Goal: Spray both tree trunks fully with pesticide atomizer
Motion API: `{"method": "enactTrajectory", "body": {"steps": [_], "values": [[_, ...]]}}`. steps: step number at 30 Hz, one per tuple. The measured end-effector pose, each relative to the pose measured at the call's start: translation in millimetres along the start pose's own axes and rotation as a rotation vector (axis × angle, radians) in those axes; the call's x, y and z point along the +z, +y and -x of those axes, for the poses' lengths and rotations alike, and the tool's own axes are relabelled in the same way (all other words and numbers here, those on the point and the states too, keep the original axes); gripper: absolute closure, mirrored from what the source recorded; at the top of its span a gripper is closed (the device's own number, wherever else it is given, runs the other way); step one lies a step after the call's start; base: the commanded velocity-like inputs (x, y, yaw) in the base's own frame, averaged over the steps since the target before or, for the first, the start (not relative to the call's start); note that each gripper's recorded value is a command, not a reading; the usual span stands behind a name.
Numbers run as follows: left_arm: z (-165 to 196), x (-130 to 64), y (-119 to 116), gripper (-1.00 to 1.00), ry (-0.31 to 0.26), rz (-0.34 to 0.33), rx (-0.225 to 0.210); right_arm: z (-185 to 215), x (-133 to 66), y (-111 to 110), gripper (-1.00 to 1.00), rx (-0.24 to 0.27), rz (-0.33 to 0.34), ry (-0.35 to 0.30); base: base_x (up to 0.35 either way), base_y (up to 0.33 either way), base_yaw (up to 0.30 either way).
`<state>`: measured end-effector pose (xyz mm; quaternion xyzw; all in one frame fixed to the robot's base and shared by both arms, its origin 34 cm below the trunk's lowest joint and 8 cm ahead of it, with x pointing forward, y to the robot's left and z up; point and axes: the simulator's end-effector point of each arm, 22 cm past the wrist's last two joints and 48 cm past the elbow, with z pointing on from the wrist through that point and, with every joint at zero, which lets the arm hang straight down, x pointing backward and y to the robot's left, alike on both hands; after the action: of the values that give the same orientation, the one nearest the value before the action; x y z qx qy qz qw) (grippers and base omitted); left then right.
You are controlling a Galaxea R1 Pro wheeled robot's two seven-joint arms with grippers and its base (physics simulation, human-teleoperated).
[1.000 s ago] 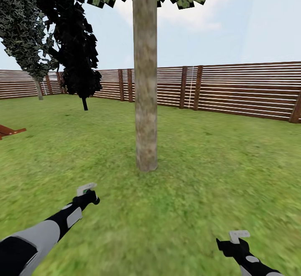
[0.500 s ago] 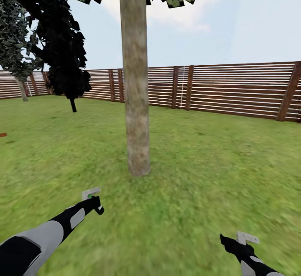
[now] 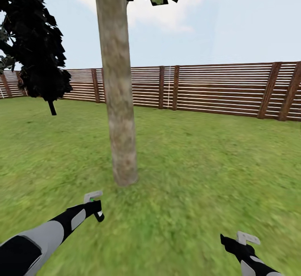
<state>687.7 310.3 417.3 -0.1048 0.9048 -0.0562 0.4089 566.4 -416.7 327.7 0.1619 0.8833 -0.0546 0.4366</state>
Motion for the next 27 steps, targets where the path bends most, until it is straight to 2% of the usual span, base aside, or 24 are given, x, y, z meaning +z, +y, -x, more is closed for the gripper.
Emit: {"method": "enactTrajectory", "body": {"steps": [5, 8, 11, 14, 16, 19, 21, 27], "values": [[-4, 1.0, 1, 1.00, 0.009, 0.003, 0.000, -2, 0.4, 1, -1.00, -0.001, 0.003, 0.003, 0.142, 0.000, -0.002], [-23, 1.5, 2, 1.00, 0.094, 0.004, 0.013, -4, 1.1, 0, -1.00, 0.000, 0.002, 0.007, 0.017, 0.000, 0.000], [-56, -2.6, -6, 1.00, 0.254, -0.001, 0.106, -6, 1.7, 0, -1.00, 0.000, 0.000, 0.011, 0.003, 0.000, 0.000], [-54, -3.6, -26, 1.00, 0.285, -0.033, 0.161, -8, 2.4, -1, -1.00, -0.001, -0.002, 0.015, 0.000, 0.000, 0.000], [-55, -4.6, -33, 1.00, 0.305, -0.044, 0.181, -10, 2.8, -1, -1.00, -0.002, -0.003, 0.018, 0.000, 0.000, 0.000], [-71, -11.7, -33, 1.00, 0.401, -0.038, 0.184, -10, 3.2, -1, -1.00, -0.003, -0.003, 0.020, 0.000, 0.000, 0.000], [-79, -15.6, -32, 1.00, 0.444, -0.035, 0.183, -11, 3.1, -1, -1.00, -0.005, -0.003, 0.021, 0.000, 0.000, 0.000], [-84, -17.2, -27, 1.00, 0.478, -0.025, 0.183, -14, 3.9, -2, -1.00, -0.009, -0.003, 0.026, 0.000, 0.000, 0.000]]}}
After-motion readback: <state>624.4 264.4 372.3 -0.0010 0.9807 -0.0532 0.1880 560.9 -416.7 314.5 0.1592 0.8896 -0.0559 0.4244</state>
